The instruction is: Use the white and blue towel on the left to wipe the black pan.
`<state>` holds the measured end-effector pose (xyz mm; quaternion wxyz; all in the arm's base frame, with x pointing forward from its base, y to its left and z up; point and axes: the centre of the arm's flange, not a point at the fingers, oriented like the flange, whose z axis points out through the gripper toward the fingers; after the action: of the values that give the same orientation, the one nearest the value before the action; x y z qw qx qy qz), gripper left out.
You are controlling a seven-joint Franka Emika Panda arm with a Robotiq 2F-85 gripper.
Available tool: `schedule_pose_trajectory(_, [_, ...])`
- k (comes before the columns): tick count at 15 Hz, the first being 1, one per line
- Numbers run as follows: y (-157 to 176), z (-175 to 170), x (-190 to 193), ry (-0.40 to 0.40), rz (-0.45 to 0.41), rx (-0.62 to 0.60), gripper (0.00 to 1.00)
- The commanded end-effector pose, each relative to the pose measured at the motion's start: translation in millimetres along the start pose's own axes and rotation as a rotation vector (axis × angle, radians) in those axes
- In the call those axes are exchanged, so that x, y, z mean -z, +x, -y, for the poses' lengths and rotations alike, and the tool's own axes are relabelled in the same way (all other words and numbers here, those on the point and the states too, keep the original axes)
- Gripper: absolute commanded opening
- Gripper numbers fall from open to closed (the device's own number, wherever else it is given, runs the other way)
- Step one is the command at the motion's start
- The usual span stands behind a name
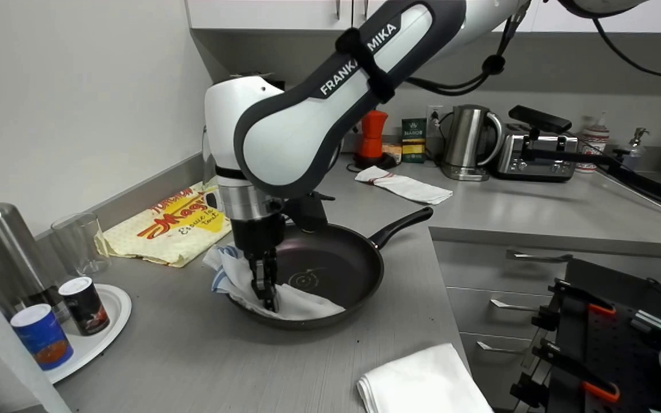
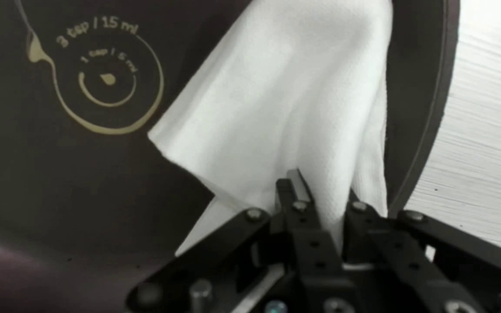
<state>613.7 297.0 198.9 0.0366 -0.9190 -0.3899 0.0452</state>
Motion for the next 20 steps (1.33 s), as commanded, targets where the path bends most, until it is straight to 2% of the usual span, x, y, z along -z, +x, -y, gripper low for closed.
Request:
schedule_pose_trajectory(1, [-6.8, 15.9, 30.0, 0.027, -0.066, 0.042, 0.03])
schedule_pose_trajectory(6, [-1.4, 34.4, 66.1, 0.018, -0.126, 0.078, 0.03])
schedule_pose_trajectory(11, [7.2, 69.9, 76.8, 0.046, -0.152, 0.142, 0.03])
schedule_pose_trajectory(15, [9.5, 105.6, 61.8, 0.071, -0.124, 0.200, 0.03])
schedule_pose_trajectory(20, [5.1, 154.6, 17.7, 0.090, -0.041, 0.267, 0.03])
